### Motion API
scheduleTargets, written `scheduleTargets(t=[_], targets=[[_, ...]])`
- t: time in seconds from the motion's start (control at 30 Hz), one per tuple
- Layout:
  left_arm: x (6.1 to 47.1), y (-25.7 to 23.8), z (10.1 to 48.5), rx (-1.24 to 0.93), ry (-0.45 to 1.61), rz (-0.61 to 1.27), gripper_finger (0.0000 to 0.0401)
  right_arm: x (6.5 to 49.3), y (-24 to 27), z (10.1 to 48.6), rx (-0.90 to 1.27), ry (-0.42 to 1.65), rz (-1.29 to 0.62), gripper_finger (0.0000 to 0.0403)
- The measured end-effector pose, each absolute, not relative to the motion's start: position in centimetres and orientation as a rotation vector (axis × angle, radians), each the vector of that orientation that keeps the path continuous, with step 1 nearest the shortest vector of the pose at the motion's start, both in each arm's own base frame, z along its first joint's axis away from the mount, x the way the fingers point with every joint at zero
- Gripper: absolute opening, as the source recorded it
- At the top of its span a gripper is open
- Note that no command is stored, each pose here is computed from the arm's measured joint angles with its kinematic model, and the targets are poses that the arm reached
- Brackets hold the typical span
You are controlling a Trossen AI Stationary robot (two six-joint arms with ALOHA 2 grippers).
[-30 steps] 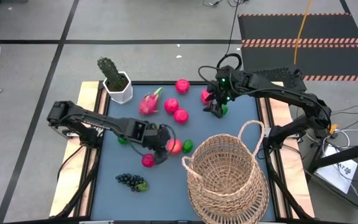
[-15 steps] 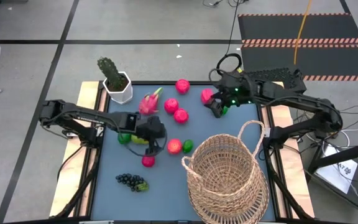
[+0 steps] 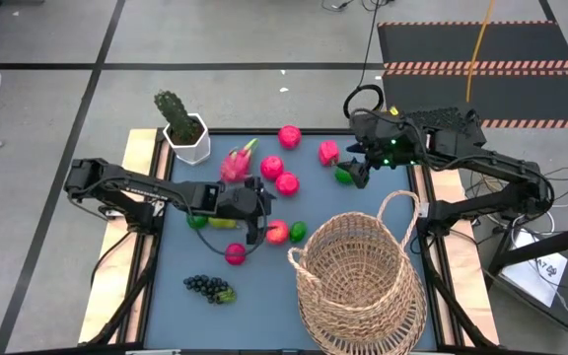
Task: Build produce basket
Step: Put the red apple into the brown basket
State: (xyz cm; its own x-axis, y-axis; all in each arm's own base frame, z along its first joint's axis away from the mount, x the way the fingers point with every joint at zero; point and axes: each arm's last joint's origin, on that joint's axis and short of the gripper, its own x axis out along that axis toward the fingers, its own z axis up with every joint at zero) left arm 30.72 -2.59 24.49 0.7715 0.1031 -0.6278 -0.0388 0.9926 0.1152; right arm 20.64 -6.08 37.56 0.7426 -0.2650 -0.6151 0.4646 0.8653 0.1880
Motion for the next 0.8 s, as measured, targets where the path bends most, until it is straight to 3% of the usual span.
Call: scheduleTargets(t=[0.23, 0.47, 0.8], targets=[[30.9, -4.2, 22.5, -0.071, 0.79, 0.089, 0.0395, 18.4, -5.4, 38.6, 0.257, 0.596, -0.377, 0.0283], [31.4, -5.3, 20.5, -0.059, 0.858, 0.074, 0.04, 17.0, -5.0, 39.1, 0.21, 0.591, -0.362, 0.0283], [32.8, -5.2, 18.1, -0.088, 0.88, 0.124, 0.04, 16.7, -4.9, 38.7, 0.313, 0.631, -0.396, 0.0283]])
